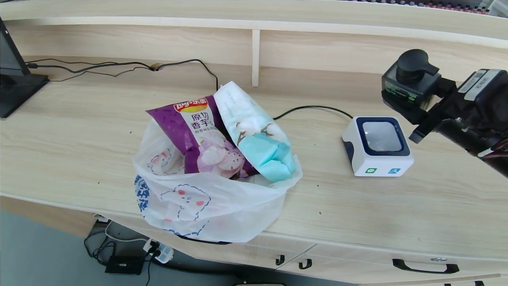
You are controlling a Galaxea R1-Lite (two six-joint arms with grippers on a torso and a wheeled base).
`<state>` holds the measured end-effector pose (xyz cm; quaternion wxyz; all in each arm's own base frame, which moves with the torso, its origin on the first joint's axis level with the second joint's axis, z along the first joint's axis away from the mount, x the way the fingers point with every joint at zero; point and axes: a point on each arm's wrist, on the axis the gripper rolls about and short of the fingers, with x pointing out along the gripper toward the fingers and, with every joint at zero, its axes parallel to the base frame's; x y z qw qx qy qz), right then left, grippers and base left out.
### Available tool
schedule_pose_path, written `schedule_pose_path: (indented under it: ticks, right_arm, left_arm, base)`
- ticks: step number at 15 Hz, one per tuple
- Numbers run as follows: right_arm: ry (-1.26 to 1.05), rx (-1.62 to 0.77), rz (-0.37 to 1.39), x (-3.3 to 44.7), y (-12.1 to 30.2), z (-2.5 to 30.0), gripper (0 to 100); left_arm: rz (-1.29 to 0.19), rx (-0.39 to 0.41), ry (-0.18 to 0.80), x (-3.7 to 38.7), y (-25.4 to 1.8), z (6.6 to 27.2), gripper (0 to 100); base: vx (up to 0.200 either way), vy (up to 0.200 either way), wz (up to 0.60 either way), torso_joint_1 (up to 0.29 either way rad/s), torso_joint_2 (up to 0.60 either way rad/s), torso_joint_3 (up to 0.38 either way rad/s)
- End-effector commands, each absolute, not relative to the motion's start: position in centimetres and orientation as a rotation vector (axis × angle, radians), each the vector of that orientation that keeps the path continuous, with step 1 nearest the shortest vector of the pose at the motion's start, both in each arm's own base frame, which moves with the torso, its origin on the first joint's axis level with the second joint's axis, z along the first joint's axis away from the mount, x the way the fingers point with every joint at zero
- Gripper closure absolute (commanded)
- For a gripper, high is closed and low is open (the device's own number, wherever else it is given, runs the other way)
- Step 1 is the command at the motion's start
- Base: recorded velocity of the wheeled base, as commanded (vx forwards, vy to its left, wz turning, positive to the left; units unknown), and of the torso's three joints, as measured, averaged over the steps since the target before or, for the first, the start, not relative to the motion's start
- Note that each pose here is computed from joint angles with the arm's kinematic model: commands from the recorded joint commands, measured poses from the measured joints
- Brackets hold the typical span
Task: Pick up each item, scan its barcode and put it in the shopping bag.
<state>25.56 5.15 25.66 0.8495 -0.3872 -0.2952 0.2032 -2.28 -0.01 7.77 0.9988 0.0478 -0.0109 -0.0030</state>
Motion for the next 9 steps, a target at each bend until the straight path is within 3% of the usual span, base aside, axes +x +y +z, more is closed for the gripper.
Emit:
schedule_pose_path:
  ticks: [1,3,9]
  right_arm:
    - [-0.595,-0.891,0.441,26.2,4.6,24.3,100]
    - [-0.542,-0.938,0.492,25.8,4.2,21.9,100]
    - [-0.551,-0.893,0.487,26.1,4.1,22.3,100]
  left_arm:
    - [-0.007,0.092,-0.022,-2.3,0.0,7.8,0]
    - [-0.007,0.097,-0.020,-2.3,0.0,7.8,0]
    - [-0.007,0.097,-0.020,-2.3,0.0,7.8,0]
  base:
    - [0.000,0.000,0.00,0.000,0.00,0.000]
    - [0.000,0.000,0.00,0.000,0.00,0.000]
    - [0.000,0.000,0.00,0.000,0.00,0.000]
